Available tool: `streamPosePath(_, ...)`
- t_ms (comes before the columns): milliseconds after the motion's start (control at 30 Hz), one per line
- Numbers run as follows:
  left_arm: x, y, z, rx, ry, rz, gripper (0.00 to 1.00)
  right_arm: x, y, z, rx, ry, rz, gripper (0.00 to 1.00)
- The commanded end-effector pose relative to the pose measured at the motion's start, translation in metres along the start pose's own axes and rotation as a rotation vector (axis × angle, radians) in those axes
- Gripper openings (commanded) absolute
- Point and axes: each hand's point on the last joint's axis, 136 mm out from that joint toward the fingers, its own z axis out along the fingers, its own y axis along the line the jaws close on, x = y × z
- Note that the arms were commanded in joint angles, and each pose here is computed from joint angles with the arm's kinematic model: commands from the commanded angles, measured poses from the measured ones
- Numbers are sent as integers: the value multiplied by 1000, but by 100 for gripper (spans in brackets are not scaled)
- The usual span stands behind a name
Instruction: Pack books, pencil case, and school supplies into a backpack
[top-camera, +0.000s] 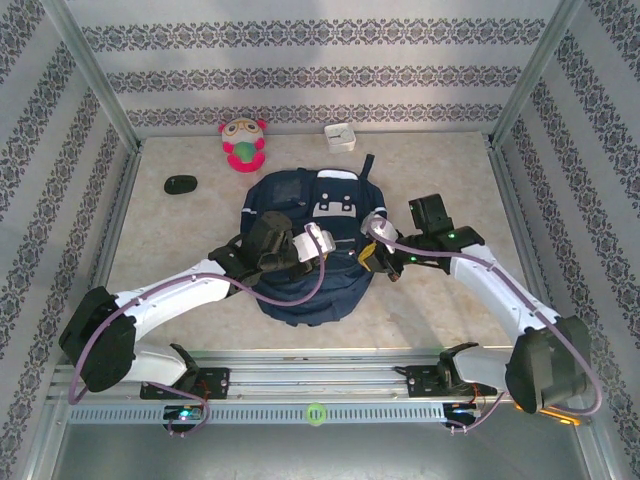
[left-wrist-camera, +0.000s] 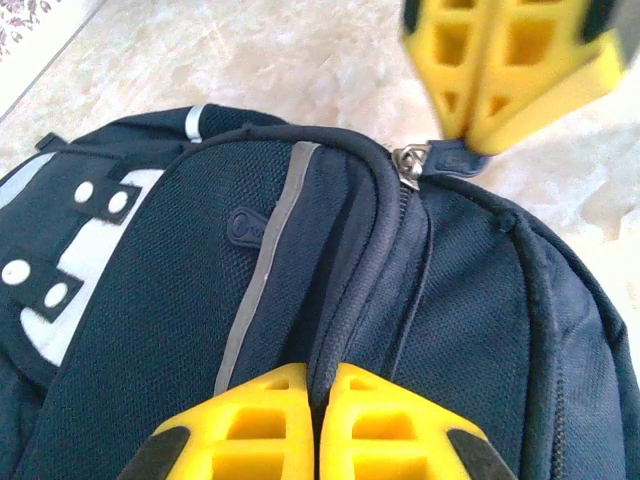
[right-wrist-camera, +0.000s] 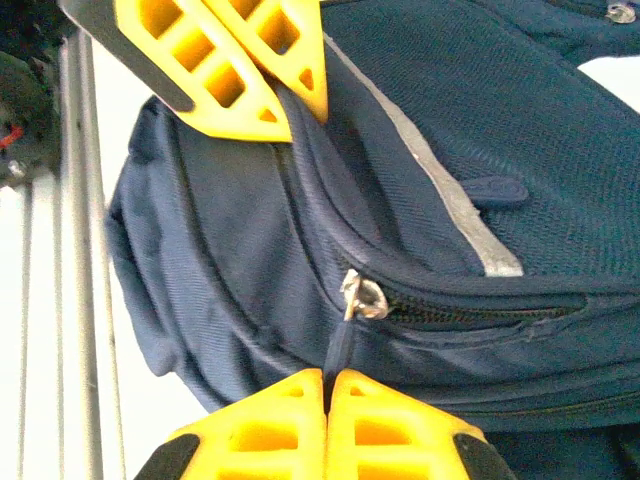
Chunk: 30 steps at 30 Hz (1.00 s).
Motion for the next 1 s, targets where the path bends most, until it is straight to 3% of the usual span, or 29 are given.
streamPosePath(0, -13, 38, -8, -167, 12, -15, 0, -2, 30, 1, -104, -9, 202, 0)
streamPosePath(233, -21, 30, -4, -136, -15, -31, 0, -7, 45, 19, -131, 29, 358, 0)
streamPosePath(467, -41, 13, 7, -76, -79, -46, 0, 0, 37, 35, -35, 65, 435, 0)
streamPosePath(767, -35, 3, 2, -43, -94, -34, 0, 1, -13, -16, 170, -82, 524, 49)
streamPosePath(867, -37, 2, 1, -40, -111, -41, 0, 5, -36, -25, 264, -88, 532, 57)
streamPosePath(967, -40, 2, 1, -39, -120, -45, 0, 0, -40, -19, 238, -69, 504, 61)
